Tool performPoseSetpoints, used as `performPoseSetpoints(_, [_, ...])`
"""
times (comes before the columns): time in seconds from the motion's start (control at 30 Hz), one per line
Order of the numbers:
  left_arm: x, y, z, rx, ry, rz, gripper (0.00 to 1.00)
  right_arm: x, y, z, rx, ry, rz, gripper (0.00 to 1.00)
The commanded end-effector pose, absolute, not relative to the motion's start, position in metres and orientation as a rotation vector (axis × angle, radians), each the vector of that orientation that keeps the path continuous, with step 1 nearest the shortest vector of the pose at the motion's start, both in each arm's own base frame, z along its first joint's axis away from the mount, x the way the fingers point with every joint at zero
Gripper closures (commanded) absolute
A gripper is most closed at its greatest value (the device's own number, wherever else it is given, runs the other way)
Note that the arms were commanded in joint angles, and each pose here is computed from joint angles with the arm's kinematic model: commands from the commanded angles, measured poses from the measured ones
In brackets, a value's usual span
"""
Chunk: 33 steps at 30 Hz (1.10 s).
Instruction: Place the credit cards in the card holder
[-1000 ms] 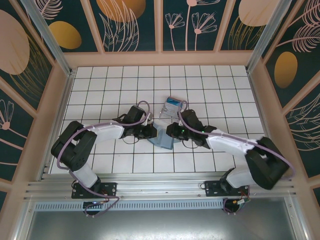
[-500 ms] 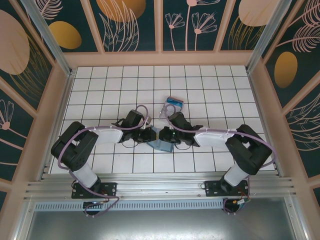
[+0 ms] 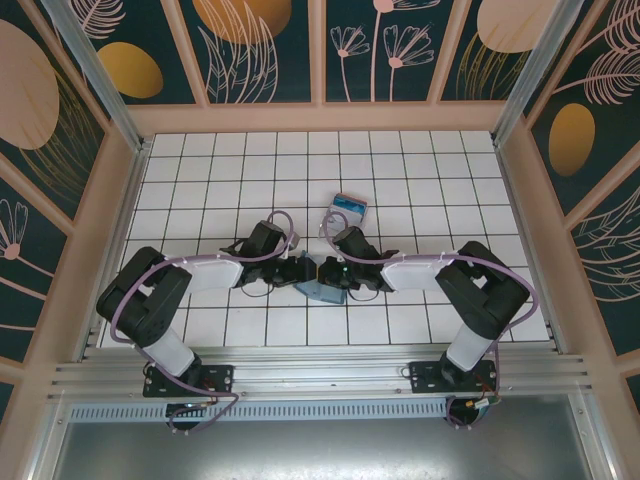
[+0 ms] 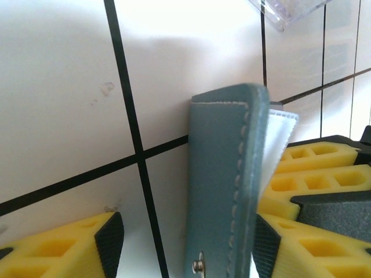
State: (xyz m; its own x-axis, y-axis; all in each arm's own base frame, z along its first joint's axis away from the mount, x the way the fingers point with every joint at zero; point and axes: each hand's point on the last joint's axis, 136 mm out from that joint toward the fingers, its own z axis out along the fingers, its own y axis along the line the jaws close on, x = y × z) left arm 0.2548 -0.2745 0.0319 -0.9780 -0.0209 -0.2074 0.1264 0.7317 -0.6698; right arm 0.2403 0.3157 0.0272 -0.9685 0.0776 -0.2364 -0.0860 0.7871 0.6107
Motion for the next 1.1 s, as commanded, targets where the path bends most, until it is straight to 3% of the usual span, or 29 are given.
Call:
performPoseSetpoints(0.0, [0.26, -0.259, 0.024, 0.104, 2.763, -0.942, 0.34, 0.24, 0.327, 0.02, -0.055, 2.737, 0.934, 0.85])
performPoseSetpoints(0.57, [0.292, -0.202, 0.038, 0.021, 2.741, -0.695, 0.33, 0.235, 0.319, 0.009, -0.106, 2.805, 0.72, 0.84])
performPoseSetpoints(0.9, [0.293, -0.238, 0.082, 0.029, 2.606, -1.051, 0.31, 0.234, 0.322, 0.008, -0.115, 2.812, 0.713, 0.84])
performPoseSetpoints(1.07, [0.28, -0.243, 0.069, 0.085, 2.635, -1.11, 0.32, 0.234, 0.33, 0.009, -0.137, 2.816, 0.724, 0.82])
